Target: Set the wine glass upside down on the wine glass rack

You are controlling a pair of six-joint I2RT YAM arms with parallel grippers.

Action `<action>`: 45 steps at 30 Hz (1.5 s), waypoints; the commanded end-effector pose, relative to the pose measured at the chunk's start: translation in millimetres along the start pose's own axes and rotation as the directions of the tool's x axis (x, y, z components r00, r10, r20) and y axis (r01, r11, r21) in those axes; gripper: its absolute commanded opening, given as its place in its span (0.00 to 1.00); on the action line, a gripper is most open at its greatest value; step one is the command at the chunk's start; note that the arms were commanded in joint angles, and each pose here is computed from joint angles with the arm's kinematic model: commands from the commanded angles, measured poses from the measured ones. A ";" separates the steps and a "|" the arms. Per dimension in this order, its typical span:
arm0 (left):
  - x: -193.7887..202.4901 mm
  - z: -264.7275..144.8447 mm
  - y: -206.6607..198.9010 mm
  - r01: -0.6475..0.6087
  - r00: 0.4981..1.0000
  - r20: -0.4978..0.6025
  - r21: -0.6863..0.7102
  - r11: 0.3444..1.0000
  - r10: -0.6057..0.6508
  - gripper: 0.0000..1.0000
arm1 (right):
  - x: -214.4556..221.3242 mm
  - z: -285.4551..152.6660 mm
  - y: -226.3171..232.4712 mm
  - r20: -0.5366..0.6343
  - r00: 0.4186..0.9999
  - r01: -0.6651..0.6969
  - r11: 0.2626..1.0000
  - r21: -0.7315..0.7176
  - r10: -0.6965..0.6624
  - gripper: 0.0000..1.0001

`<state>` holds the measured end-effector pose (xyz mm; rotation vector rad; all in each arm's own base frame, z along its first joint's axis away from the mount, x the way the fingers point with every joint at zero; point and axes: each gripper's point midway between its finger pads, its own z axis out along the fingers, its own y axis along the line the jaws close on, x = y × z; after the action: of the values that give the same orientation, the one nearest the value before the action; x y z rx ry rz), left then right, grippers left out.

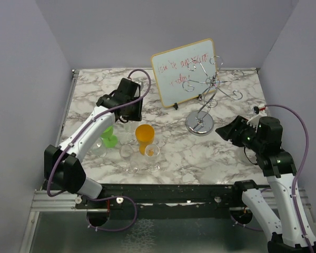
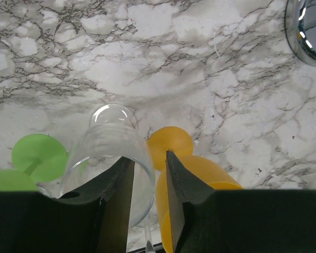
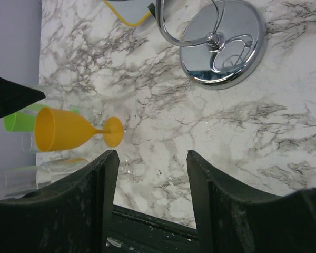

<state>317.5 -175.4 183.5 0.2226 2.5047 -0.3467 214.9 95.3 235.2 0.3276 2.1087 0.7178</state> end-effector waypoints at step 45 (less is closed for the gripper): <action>-0.1 -86.3 -212.9 -0.001 0.872 0.367 0.664 0.748 -0.325 0.00 | 51.9 26.1 3.7 -0.136 0.560 -0.827 0.560 -0.044 0.817 0.67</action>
<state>212.0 -329.8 248.6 0.2592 2.1150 -1.1292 208.4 127.7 196.4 1.1361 1.9439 1.3005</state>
